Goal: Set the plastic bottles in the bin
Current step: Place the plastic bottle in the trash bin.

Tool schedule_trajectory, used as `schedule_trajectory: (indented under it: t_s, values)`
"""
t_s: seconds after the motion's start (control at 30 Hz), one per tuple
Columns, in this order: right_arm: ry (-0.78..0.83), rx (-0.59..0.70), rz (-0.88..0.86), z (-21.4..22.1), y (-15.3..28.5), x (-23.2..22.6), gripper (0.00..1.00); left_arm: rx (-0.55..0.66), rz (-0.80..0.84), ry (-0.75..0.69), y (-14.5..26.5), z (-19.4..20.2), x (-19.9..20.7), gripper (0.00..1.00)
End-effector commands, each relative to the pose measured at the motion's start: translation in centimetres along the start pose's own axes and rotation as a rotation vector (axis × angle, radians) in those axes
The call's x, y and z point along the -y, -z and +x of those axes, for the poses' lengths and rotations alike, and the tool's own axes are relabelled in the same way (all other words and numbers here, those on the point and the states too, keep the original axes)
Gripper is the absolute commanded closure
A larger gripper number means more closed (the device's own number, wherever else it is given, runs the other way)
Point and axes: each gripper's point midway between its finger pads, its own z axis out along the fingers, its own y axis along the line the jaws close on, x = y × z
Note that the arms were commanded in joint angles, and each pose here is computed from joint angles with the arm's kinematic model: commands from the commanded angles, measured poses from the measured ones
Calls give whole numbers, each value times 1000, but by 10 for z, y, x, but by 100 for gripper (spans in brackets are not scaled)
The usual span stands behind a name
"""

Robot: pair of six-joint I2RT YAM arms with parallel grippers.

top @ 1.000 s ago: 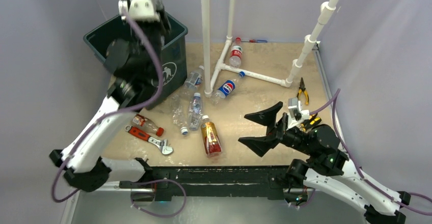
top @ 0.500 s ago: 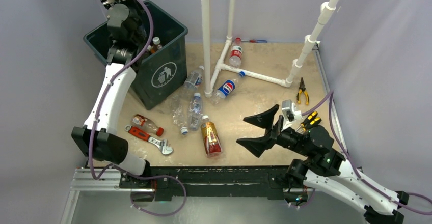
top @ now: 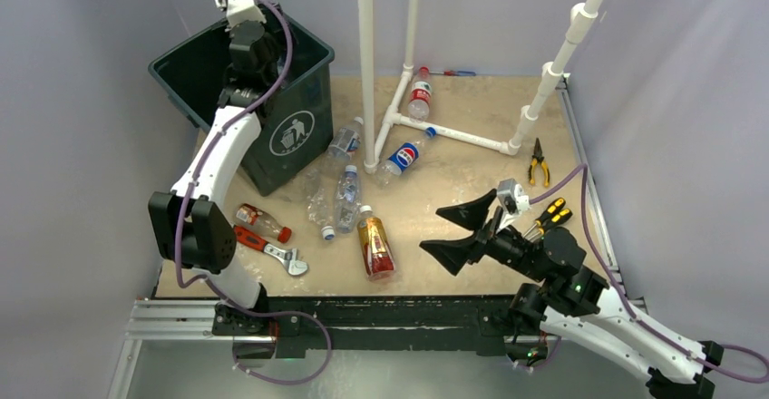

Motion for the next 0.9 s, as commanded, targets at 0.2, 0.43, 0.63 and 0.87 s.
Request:
schedule_trajectory:
  t_s: [0.2,0.43,0.63,0.87]
  values:
    - [-63,102,158,-27,7,21,1,151,-28,198,83,-118,-25,1]
    - [-161,115,300,-17,-6,48,1,55,38,310,177,-101,-54,1]
    - [-207,12,482,24,-26,86,1,-65,184,375,241,-67,-54,1]
    - [-260,26,597,40,-22,108,1,-295,336,251,257,-53,-24,1]
